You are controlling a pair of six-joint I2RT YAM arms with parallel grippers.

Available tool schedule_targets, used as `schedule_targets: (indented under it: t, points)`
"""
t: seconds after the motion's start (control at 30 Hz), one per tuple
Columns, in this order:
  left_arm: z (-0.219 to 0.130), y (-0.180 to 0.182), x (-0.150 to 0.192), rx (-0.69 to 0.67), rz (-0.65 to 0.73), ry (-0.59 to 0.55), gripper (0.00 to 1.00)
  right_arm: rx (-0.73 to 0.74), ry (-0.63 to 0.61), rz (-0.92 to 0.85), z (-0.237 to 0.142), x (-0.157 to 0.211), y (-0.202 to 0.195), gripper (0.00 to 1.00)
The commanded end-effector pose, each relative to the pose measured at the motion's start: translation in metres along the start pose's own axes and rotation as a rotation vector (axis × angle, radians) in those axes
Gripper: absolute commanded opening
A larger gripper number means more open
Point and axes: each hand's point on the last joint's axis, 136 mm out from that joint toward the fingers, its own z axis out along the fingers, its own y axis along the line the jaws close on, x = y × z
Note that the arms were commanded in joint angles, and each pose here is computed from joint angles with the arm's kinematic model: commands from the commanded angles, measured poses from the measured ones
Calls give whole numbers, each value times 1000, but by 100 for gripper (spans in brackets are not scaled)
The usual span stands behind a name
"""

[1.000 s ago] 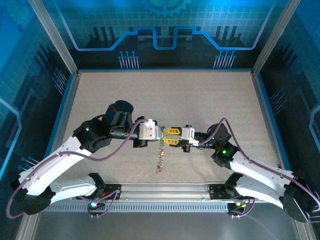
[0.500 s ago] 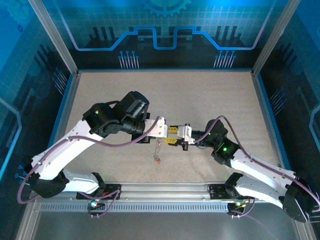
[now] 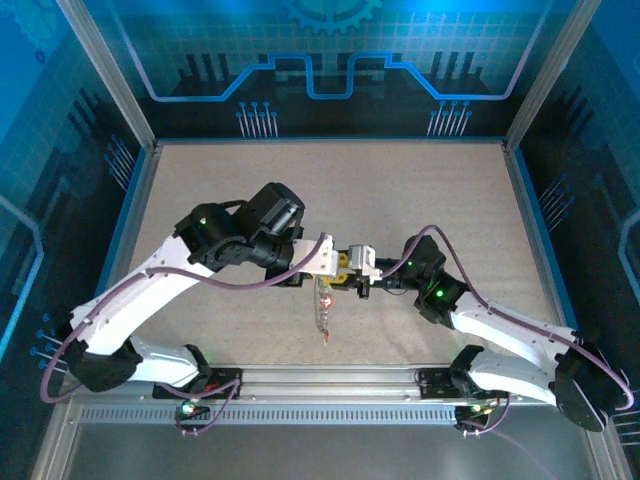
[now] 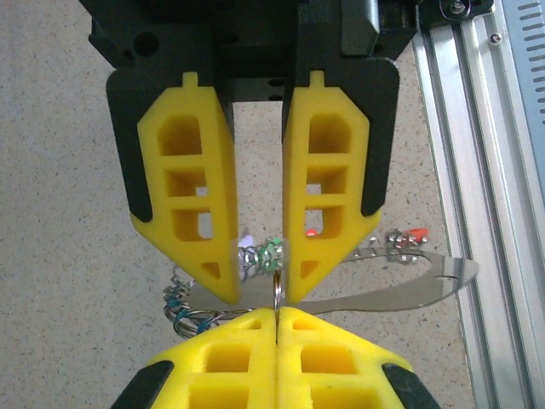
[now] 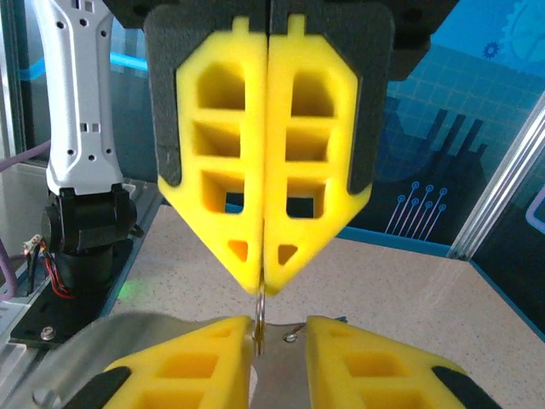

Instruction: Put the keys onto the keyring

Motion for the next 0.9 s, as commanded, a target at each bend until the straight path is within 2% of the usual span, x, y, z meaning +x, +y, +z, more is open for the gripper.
schedule_targets:
  t: [0.0,0.07,0.13,0.17,0.2,0.23,0.27,0.47,0.63,0.87]
  points:
    - [-7,2,-14,0,23,-42,0,-2,-58,-25,0,-22,-5,17]
    - [-7,4,-18,-6,11,-59,0,-6,-58,-24,0,-22,-4,6]
    - [-9,6,-21,-21,5,-80,0,-3,-52,-18,0,-20,-4,0]
    - [-11,8,-22,-38,-2,-96,6,2,-50,-17,-1,-20,-5,0]
    - [-13,10,-24,-59,-7,-114,21,6,-51,-17,-1,-20,-5,0]
    - [-16,15,-25,-95,-22,-139,28,16,-53,-16,-3,-21,-6,0]
    - [-20,17,-26,-121,-35,-167,31,28,-62,-21,-5,-25,-7,0]
    - [-31,7,-12,-186,-75,-344,35,83,-114,-53,-18,-41,-11,0]
    - [-30,2,-13,-185,-85,-395,35,65,-169,-79,-23,-51,-7,0]
    - [-33,7,-31,-187,-57,-499,34,42,-207,-121,-25,-53,1,0]
